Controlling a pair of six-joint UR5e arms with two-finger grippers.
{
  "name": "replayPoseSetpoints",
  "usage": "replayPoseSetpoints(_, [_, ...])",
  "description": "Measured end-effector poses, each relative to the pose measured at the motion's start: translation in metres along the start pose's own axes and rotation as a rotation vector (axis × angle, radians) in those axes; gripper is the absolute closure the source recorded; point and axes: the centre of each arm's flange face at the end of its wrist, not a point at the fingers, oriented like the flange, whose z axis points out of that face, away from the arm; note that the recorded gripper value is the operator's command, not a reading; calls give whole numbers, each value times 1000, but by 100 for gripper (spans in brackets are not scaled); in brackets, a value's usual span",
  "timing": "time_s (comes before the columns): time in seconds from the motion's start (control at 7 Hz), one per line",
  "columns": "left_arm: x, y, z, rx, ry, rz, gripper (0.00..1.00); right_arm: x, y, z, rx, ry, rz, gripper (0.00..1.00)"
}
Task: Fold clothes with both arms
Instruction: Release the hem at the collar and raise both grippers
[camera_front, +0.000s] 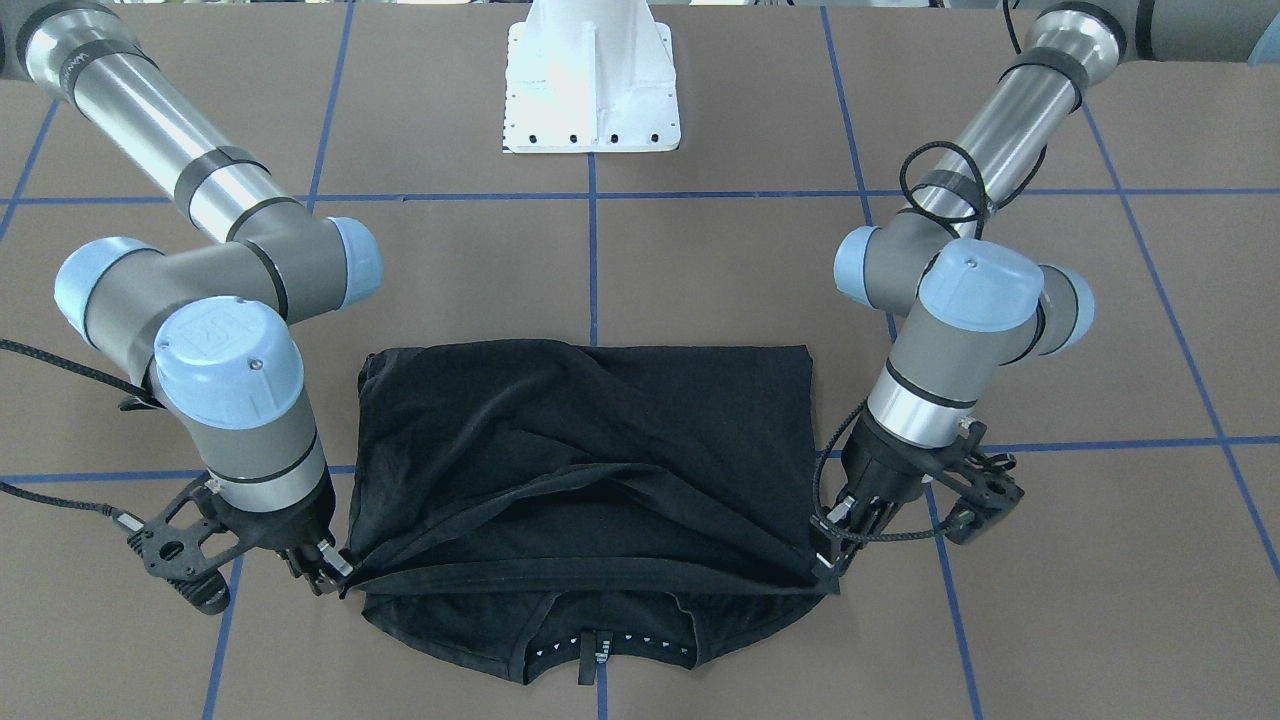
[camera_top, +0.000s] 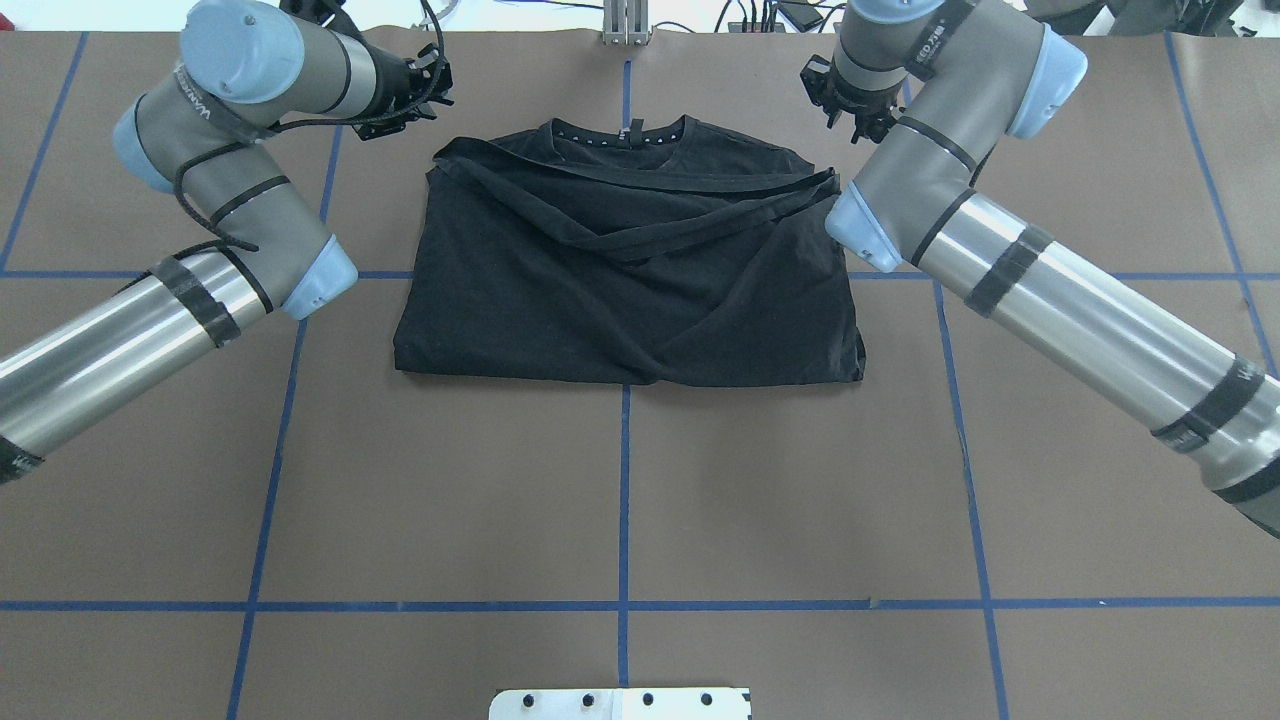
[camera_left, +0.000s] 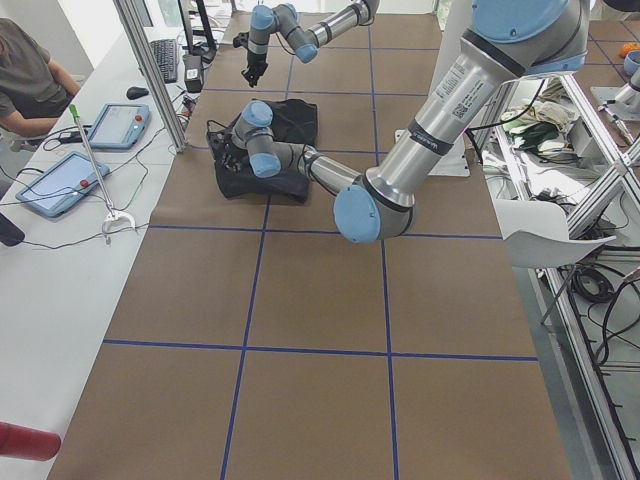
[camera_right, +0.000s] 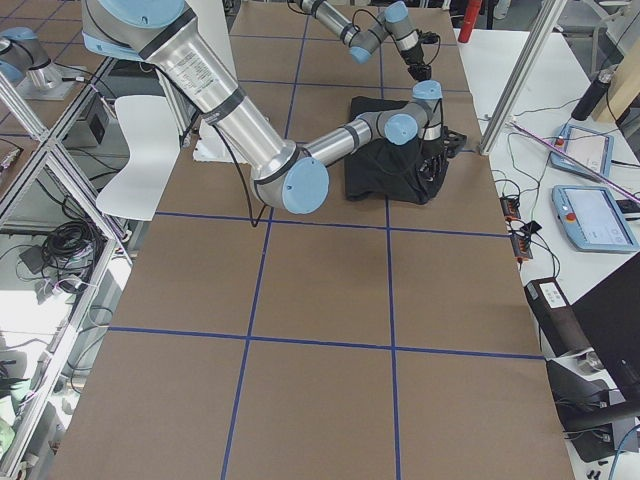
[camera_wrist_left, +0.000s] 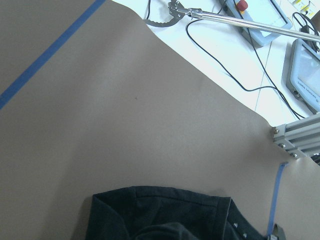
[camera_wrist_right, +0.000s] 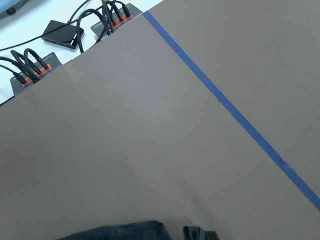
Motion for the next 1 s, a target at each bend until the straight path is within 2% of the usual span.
replayPoseSetpoints(0.29, [5,-35,-3,47,22,28,0,-22,-9,-5,23,-28,10,22])
replayPoseSetpoints(0.57, [14,-47,-18,57,47,34,0,8,3,-18,21,-81,39,14])
replayPoseSetpoints(0.71, [20,-45,-27,45,58,34,0,49,29,-22,7,-111,48,11])
replayPoseSetpoints(1.0, [19,-42,-35,24,53,27,0,119,103,-24,5,-140,38,9])
